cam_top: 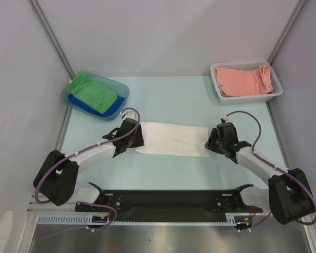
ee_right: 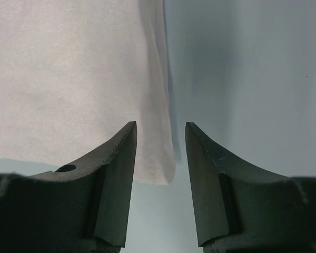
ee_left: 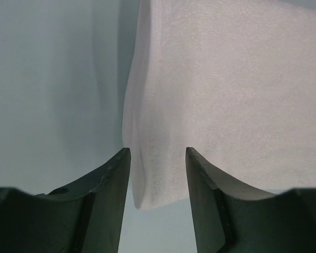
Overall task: Fold and stack the towels
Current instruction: Fold the towel
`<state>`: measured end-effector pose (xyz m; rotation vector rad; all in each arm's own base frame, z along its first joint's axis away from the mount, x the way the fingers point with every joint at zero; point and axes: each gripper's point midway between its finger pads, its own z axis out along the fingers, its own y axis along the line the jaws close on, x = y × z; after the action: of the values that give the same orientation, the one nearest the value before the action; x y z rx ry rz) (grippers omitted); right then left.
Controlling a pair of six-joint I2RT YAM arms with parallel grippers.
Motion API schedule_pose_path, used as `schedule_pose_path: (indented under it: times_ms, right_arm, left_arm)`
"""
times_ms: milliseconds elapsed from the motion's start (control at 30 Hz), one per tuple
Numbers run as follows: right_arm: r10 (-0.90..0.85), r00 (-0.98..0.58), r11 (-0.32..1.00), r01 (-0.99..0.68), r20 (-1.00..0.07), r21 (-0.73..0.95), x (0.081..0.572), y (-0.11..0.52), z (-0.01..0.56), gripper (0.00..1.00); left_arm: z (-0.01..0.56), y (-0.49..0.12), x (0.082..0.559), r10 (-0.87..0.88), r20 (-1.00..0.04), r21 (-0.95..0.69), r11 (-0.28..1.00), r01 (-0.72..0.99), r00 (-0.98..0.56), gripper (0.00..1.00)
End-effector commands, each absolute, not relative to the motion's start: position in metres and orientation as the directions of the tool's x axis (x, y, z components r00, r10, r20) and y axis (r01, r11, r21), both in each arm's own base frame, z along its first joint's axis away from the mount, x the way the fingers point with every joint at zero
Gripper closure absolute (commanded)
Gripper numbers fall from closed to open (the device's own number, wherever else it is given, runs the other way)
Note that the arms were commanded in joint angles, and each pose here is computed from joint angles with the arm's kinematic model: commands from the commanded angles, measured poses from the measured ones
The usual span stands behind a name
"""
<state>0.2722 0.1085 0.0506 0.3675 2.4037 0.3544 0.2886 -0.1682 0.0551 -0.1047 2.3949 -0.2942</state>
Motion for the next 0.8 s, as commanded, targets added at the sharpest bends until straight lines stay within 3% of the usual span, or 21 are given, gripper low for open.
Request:
schedule_pose_path:
  times_ms: [0, 400, 767]
  right_arm:
    - [0.368, -0.692, 0.918, 0.166, -0.621, 0.359, 0.295, 0.108, 0.065, 0.53]
    - [0.372, -0.692, 0.914, 0.16, -0.618, 0.372, 0.305, 0.111, 0.068, 0.53]
    - [0.334, -0.706, 0.929, 0.135, -0.625, 0.344, 0.283, 0.112, 0.077, 0.53]
  left_arm:
    - [0.069, -0.17, 0.308, -0.154, -0.674, -0.208, 0.978, -0.014, -0.723, 0.48]
    - [0.068, -0.165, 0.349, -0.156, -0.654, -0.188, 0.981, -0.041, -0.74, 0.44]
    - [0.061, -0.152, 0.291, -0.342, -0.577, -0.355, 0.923, -0.149, -0.742, 0.42]
